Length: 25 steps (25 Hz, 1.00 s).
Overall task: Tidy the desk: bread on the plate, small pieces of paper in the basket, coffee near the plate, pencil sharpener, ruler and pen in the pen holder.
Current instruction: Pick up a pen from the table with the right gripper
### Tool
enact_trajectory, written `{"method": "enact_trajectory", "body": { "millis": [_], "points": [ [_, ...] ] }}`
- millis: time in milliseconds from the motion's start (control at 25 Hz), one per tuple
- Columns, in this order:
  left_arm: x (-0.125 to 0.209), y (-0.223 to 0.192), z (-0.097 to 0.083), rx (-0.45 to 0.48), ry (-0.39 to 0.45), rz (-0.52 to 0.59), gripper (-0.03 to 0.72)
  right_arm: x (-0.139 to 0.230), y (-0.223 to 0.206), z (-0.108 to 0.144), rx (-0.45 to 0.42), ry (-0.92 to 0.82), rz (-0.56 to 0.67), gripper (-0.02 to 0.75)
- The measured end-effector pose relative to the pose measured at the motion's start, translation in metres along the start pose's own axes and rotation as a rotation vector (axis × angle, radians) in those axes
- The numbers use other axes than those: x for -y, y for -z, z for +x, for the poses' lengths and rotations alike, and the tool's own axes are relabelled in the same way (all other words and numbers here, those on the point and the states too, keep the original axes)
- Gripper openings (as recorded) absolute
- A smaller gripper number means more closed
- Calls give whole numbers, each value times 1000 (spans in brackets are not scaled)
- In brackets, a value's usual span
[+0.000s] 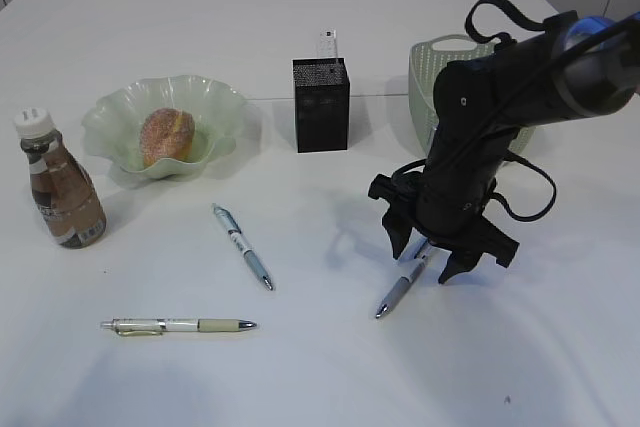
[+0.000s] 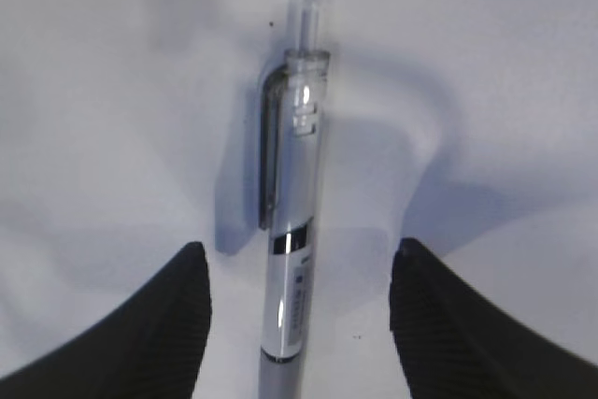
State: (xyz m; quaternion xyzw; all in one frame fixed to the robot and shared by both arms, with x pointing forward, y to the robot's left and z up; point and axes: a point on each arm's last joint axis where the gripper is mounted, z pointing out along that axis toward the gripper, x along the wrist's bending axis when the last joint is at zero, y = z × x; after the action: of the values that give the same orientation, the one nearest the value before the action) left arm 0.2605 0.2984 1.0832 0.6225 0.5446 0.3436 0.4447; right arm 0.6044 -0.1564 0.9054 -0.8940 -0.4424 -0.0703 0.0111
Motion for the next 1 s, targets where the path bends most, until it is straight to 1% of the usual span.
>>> {"method": "enact_trajectory", "body": {
  "millis": [560, 760, 920, 960, 1000],
  "points": [
    [0, 0, 0, 0, 0, 2, 393, 1, -6, -2, 31, 0, 20, 478],
    [0, 0, 0, 0, 0, 2, 393, 2, -6, -3, 45, -1, 30, 414],
    [0, 0, 0, 0, 0, 2, 393, 2, -6, -4, 49, 2, 29, 338],
    [0, 0, 0, 0, 0, 2, 391, 2, -6, -4, 50, 2, 30, 330],
    [0, 0, 0, 0, 0, 2, 386, 2, -6, -4, 50, 3, 29, 298]
  ]
}}
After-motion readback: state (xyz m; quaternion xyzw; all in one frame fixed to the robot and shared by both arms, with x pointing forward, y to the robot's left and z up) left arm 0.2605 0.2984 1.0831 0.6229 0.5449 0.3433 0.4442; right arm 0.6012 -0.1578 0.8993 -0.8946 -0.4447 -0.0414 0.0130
